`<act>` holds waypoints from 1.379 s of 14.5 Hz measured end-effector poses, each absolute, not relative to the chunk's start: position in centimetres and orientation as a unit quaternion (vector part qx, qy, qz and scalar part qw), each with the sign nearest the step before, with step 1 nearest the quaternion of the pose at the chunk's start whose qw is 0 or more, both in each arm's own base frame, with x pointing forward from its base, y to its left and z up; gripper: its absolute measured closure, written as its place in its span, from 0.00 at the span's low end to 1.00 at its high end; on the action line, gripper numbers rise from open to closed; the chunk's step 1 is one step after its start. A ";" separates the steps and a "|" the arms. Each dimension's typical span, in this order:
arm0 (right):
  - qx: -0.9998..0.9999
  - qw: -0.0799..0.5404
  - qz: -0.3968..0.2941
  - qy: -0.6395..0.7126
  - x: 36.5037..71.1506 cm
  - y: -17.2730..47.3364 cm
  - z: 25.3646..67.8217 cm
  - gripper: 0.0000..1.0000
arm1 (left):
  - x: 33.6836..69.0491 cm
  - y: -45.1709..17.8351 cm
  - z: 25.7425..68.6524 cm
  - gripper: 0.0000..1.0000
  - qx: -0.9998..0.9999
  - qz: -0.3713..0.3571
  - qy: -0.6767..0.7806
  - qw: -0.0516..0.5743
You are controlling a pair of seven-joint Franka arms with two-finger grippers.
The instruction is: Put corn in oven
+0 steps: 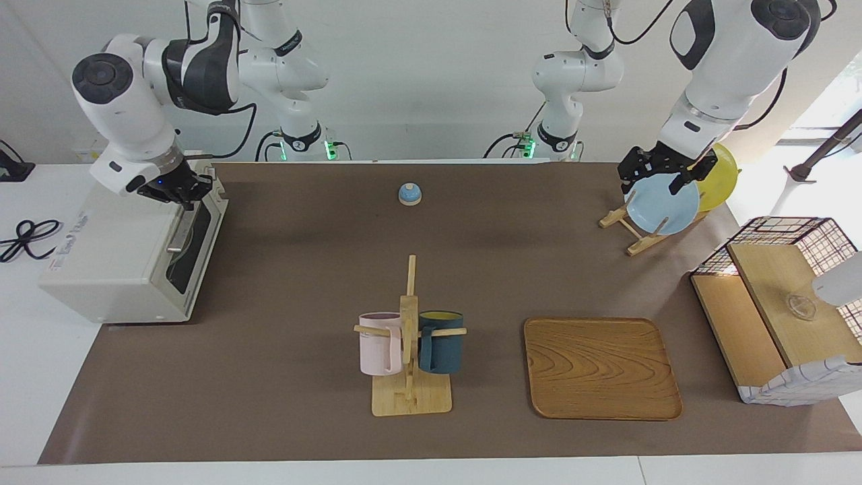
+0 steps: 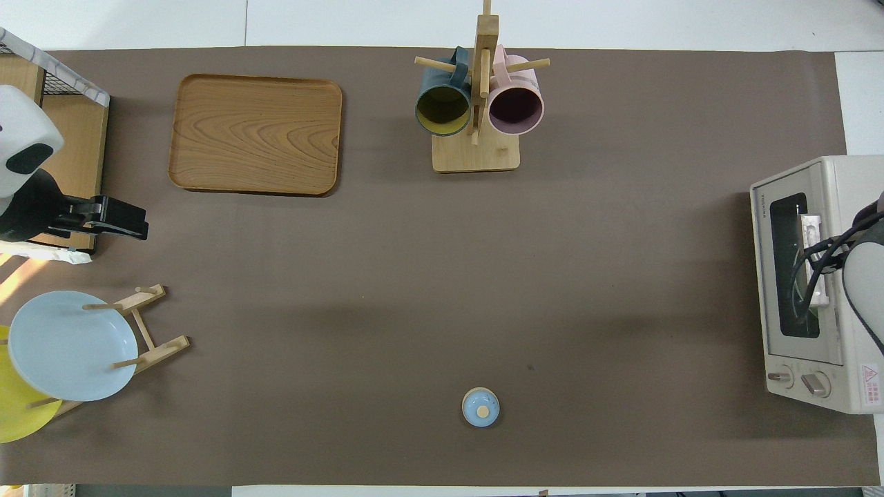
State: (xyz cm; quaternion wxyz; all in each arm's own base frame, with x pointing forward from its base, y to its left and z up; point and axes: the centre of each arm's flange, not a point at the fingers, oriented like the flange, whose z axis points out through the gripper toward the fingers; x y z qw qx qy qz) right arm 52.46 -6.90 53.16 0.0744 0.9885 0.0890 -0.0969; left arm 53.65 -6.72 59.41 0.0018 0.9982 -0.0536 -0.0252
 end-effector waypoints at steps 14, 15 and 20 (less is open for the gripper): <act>0.993 0.019 -0.081 0.079 54.4 3.0 56.8 0.00 | 53.7 -6.7 59.4 0.00 0.998 -0.025 -0.054 0.002; 0.994 0.019 -0.082 0.073 54.4 2.9 56.8 0.00 | 53.7 -6.7 59.4 0.00 0.998 -0.025 -0.054 0.002; 0.994 0.019 -0.081 0.066 54.3 2.5 57.1 0.00 | 53.7 -6.7 59.4 0.00 0.998 -0.025 -0.054 0.002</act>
